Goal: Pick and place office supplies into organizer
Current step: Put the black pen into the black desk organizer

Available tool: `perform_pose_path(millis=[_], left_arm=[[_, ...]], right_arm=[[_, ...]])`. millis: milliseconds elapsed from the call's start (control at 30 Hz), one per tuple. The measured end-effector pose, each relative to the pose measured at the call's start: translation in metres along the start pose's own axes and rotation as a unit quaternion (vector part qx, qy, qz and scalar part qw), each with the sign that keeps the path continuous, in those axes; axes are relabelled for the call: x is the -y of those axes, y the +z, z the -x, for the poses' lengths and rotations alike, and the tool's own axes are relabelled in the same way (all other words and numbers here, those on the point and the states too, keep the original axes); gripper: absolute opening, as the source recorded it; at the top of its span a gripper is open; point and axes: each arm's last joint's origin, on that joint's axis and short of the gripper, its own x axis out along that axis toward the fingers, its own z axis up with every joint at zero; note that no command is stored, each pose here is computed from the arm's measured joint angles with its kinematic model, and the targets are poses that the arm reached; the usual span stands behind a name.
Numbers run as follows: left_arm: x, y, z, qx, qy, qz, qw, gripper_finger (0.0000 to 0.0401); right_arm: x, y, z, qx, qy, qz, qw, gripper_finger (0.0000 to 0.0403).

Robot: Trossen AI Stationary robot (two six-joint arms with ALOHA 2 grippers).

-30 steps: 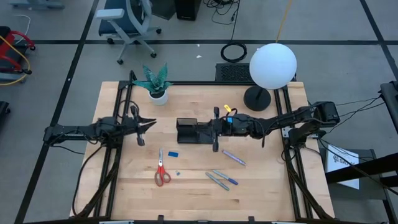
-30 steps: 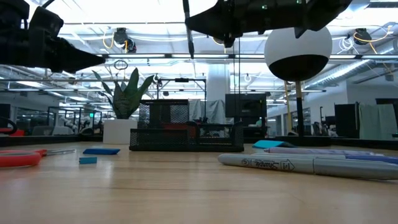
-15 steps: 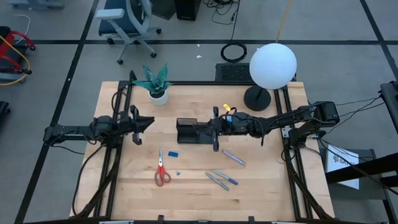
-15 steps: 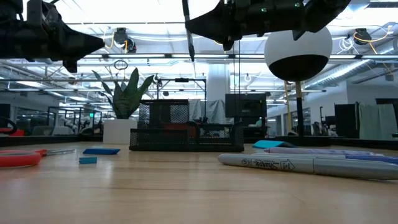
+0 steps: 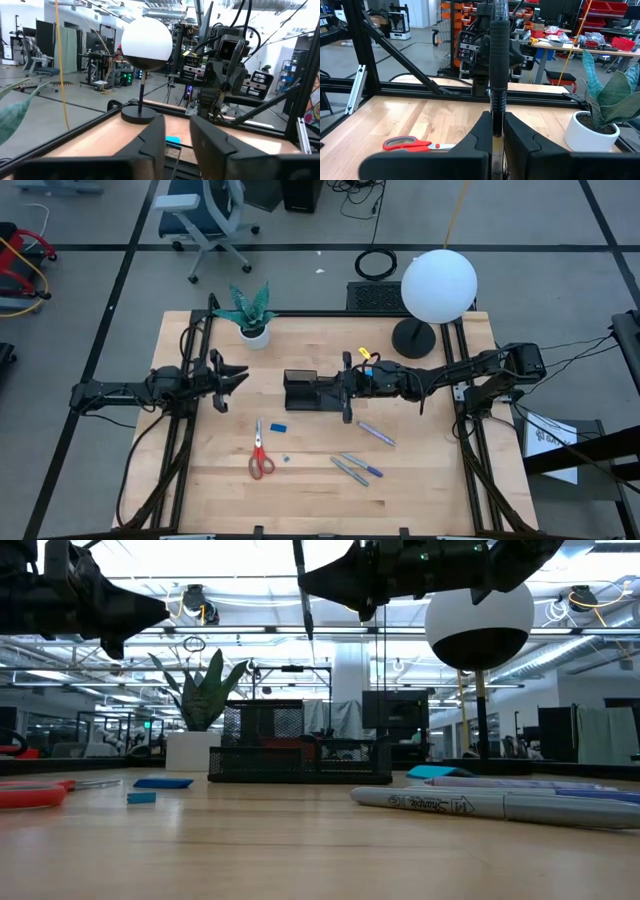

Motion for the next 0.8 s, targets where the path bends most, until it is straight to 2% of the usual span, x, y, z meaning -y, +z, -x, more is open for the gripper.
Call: perform_pose_path(millis=[200, 333, 667, 800], left_arm=[[0.0, 0.002, 0.0, 0.009, -0.001, 0.019, 1.0, 0.0187], [0.001, 0.007, 0.0, 0.032, -0.015, 0.027, 0.999, 0.0217], [0.006, 0.008, -0.013, 0.041, -0.037, 0.034, 0.998, 0.0218], [0.009, 0.011, -0.024, 0.038, -0.051, 0.012, 0.998, 0.021]], right_arm=[[0.0, 0.0, 0.0, 0.0, 0.0, 0.0, 1.0, 0.0018], [0.0, 0.0, 0.0, 0.0, 0.0, 0.0, 1.0, 0.0018], [0.0, 0.0, 0.0, 0.001, 0.0, 0.0, 1.0, 0.0018], [0.0, 0.001, 0.0, 0.003, 0.0, 0.0, 1.0, 0.0018]])
